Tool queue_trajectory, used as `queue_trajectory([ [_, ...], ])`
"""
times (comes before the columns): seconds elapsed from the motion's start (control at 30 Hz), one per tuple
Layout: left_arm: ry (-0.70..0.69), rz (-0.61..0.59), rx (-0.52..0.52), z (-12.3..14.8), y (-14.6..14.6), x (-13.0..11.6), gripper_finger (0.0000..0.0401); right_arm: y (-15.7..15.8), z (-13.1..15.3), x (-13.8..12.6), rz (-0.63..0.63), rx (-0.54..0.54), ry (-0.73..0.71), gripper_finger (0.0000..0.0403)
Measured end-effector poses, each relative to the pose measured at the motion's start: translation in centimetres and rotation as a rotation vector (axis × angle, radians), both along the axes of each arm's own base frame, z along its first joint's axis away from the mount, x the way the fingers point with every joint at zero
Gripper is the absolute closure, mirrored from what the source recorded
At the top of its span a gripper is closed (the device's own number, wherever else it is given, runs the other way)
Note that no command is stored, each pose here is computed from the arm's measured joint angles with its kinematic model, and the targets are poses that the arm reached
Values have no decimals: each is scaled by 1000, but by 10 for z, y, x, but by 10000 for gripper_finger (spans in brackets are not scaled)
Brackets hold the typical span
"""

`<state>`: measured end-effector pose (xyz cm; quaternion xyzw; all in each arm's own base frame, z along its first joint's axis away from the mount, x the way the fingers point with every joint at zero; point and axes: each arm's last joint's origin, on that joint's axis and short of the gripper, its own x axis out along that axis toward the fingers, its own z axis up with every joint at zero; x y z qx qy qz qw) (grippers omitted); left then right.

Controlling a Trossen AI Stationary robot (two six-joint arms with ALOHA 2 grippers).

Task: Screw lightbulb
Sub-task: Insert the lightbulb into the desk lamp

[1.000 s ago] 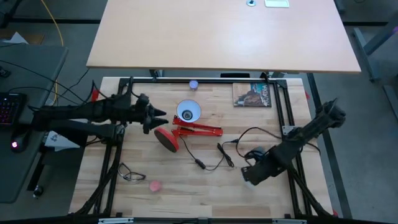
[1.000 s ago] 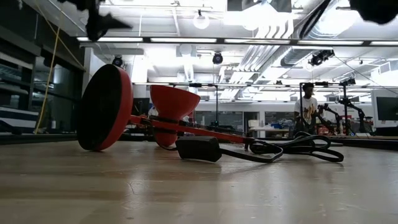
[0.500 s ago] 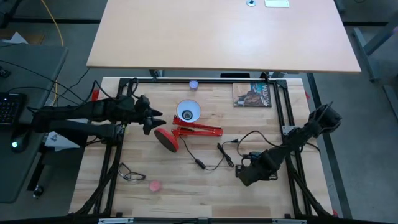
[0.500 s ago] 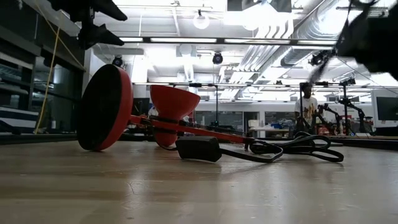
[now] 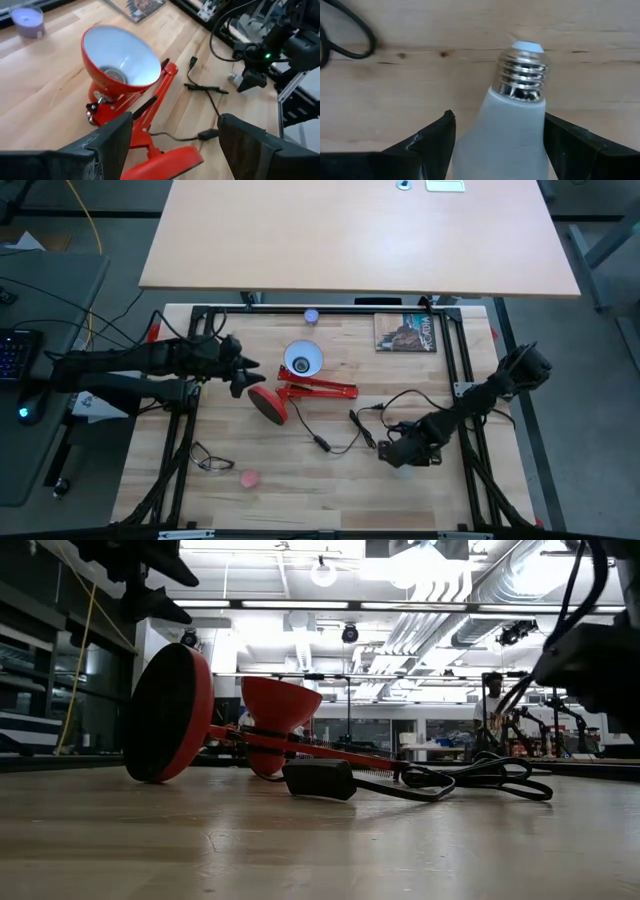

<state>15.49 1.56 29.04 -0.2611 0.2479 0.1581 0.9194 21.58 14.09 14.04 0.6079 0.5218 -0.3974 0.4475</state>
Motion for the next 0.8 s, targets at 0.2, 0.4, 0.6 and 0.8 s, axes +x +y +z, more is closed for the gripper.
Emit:
queue_trajectory([
  [0.2, -1, -9, -15, -1, -3, 4, 128, 5, 9, 4, 117, 17, -51, 167],
  [0.4, -71, -71, 101, 6, -2, 10, 128, 0, 49, 9, 212, -33, -171, 199],
  [0.6, -11, -209, 456, 26, 5, 26, 128, -36, 97, 13, 176, -169, -423, 196],
  [0.8, 89, -469, 843, 48, 4, 63, 128, -87, 143, 44, 225, -225, -928, 196],
])
